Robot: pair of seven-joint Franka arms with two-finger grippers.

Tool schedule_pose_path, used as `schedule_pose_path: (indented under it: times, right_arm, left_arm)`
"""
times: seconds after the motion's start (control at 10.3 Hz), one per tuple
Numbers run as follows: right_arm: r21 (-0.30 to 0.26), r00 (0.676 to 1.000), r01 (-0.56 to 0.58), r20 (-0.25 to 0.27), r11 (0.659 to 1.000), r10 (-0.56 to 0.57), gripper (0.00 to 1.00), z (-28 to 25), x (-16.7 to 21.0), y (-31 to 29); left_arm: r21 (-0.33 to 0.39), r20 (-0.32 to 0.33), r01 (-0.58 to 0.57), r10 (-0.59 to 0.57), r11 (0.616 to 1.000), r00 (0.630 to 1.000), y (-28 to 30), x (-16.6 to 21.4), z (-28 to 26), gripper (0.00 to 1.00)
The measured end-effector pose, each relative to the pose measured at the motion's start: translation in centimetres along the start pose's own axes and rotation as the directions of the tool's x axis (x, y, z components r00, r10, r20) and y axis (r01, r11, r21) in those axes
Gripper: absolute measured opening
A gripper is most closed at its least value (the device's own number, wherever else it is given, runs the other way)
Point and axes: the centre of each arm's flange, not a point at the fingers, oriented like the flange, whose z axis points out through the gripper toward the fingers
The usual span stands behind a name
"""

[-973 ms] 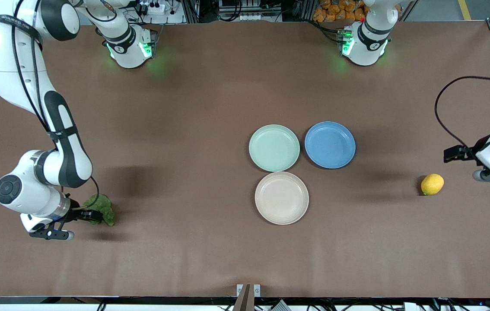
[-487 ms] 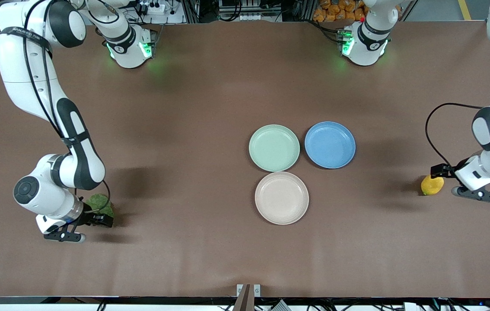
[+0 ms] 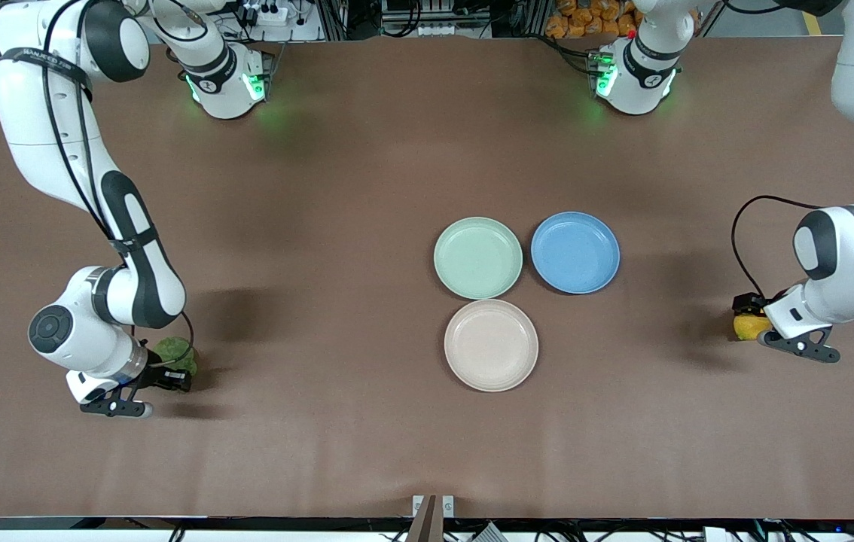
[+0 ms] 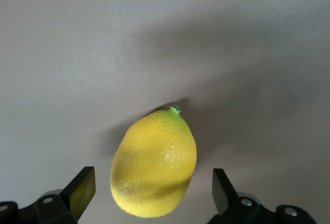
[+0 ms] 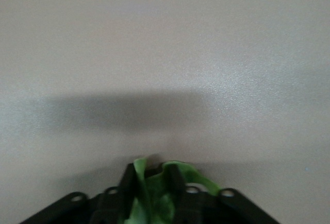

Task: Place lemon and lettuce in plates
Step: 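Close the right gripper on the lettuce while the left gripper grasps the lemon, then carry the lettuce with the right gripper toward the pale green plate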

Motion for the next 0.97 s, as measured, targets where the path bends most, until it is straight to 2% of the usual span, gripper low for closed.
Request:
schedule_pose_path:
  times: [0.1, 0.19, 0.39, 0.49, 0.58, 0.78, 0.97]
  right_arm:
    - [0.002, 1.000, 0.001, 0.017, 1.000, -0.001, 0.09, -0.8, 0.1, -0.1]
    - [0.006, 0.998, 0.002, 0.059, 1.000, -0.002, 0.02, -2.4, 0.4, -0.5]
    - [0.013, 0.993, -0.026, 0.116, 1.000, 0.024, 0.02, -7.2, 1.4, -1.5]
    - [0.015, 0.990, -0.059, 0.129, 0.998, 0.056, 0.02, -9.3, 1.7, -3.1]
    - [0.016, 0.988, -0.097, 0.126, 0.995, 0.095, 0.02, -10.7, 1.7, -5.8]
    - [0.021, 0.978, -0.180, 0.106, 0.983, 0.177, 0.02, -12.7, 1.0, -13.3]
    - [0.045, 0.950, -0.303, 0.089, 0.952, 0.298, 0.02, -15.7, -0.7, -21.7]
  left_arm:
    - [-0.004, 0.004, -0.001, 0.002, 1.000, 1.000, 0.0, 0.0, 0.5, 1.00]
    - [-0.005, 0.007, -0.003, 0.003, 1.000, 1.000, 0.0, -0.1, 0.8, 1.00]
    - [-0.011, 0.015, -0.006, 0.006, 1.000, 1.000, 0.1, -0.1, 1.4, 0.99]
    - [-0.014, 0.018, -0.008, 0.008, 1.000, 1.000, 0.2, -0.1, 1.7, 0.86]
    - [-0.014, 0.017, -0.009, 0.009, 1.000, 1.000, 0.2, 0.0, 1.8, 0.69]
    - [-0.004, -0.002, -0.010, 0.010, 1.000, 1.000, -0.1, 0.6, 0.9, 0.66]
    - [0.013, -0.043, -0.016, 0.017, 1.000, 0.999, 0.1, 2.2, -1.0, 0.66]
